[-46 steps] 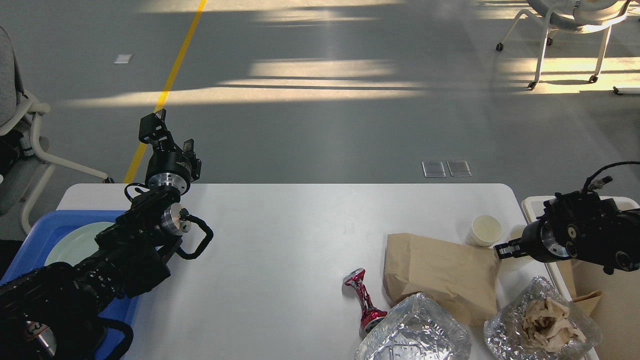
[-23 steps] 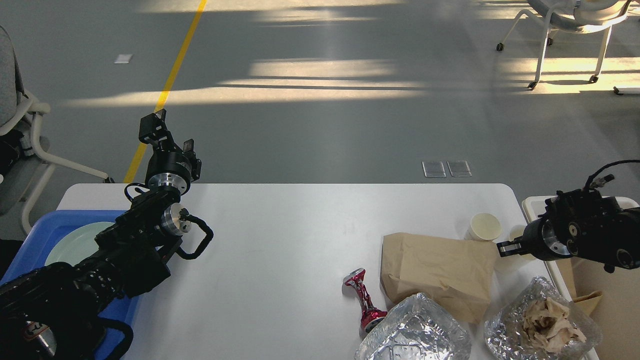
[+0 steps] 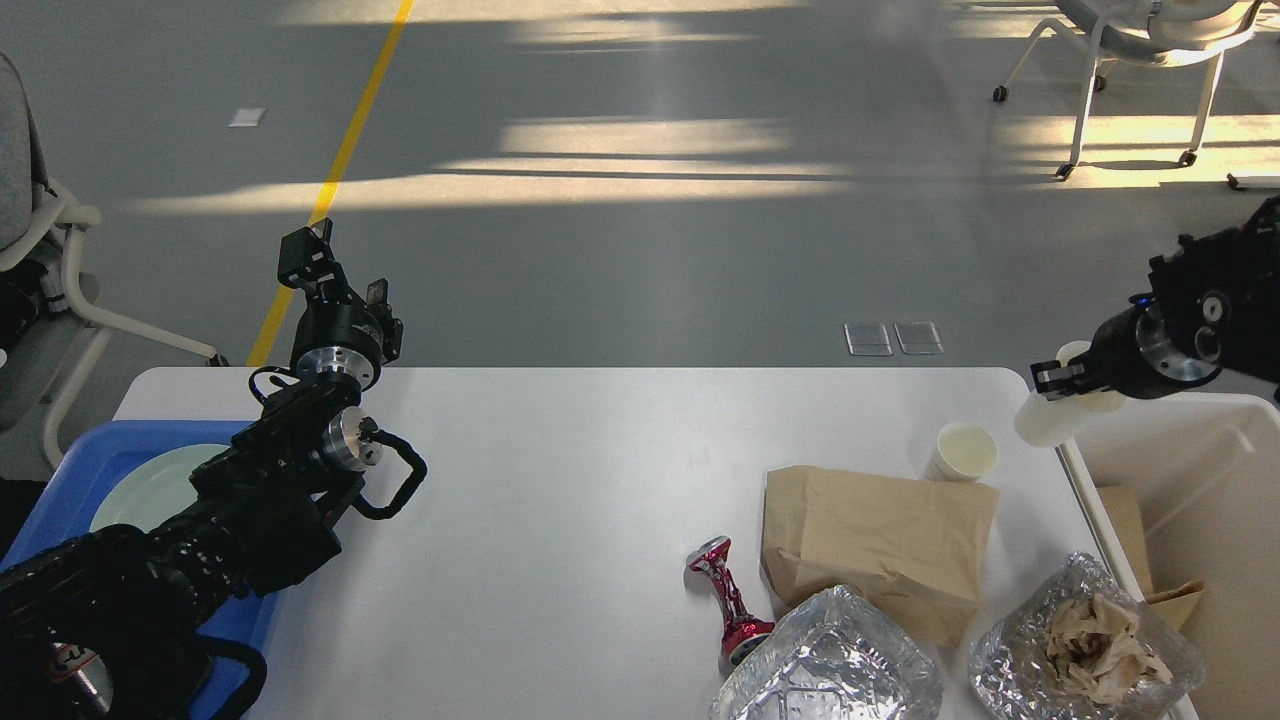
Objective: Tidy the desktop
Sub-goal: 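Lift the paper cup and carry it up away from the table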
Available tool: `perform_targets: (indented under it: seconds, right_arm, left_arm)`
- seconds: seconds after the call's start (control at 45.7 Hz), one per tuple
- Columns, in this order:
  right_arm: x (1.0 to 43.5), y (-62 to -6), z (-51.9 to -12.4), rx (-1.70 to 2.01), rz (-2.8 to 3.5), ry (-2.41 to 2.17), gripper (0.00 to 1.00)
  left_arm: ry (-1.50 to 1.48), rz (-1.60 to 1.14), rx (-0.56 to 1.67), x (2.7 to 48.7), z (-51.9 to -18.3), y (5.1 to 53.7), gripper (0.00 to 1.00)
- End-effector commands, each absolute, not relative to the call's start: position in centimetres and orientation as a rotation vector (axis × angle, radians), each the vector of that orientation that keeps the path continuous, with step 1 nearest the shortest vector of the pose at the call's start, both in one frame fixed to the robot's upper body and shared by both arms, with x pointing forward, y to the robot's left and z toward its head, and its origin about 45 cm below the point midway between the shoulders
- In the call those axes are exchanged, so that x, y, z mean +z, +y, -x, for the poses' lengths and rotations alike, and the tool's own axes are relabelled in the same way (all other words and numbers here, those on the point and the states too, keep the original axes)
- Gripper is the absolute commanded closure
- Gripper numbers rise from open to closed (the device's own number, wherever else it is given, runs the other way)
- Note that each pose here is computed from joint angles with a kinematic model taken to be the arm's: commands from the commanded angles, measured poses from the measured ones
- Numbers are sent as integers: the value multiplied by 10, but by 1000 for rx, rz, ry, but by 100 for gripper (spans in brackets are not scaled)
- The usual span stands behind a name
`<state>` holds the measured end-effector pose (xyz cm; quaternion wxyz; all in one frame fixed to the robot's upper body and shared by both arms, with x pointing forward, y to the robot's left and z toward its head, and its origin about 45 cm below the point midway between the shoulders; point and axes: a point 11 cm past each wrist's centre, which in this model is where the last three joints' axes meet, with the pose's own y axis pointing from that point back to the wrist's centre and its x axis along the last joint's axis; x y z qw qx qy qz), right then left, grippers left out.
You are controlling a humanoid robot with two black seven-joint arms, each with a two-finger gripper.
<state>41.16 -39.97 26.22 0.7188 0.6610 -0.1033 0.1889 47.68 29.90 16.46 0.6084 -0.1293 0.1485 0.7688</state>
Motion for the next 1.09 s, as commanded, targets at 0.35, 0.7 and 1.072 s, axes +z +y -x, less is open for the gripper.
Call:
perform_targets:
  seconds: [0.35, 0.7, 1.072]
  right_arm:
    - [529, -316, -413, 634, -1753, -362, 100]
    - [611, -275, -394, 839, -1850, -455, 100]
    - [432, -388, -449, 336, -1754, -514, 100]
  left_arm:
    - [344, 299, 1776, 165, -477, 299, 4]
    - [344, 299, 1776, 165, -477, 299, 4]
    - [344, 299, 1776, 165, -477, 299, 4]
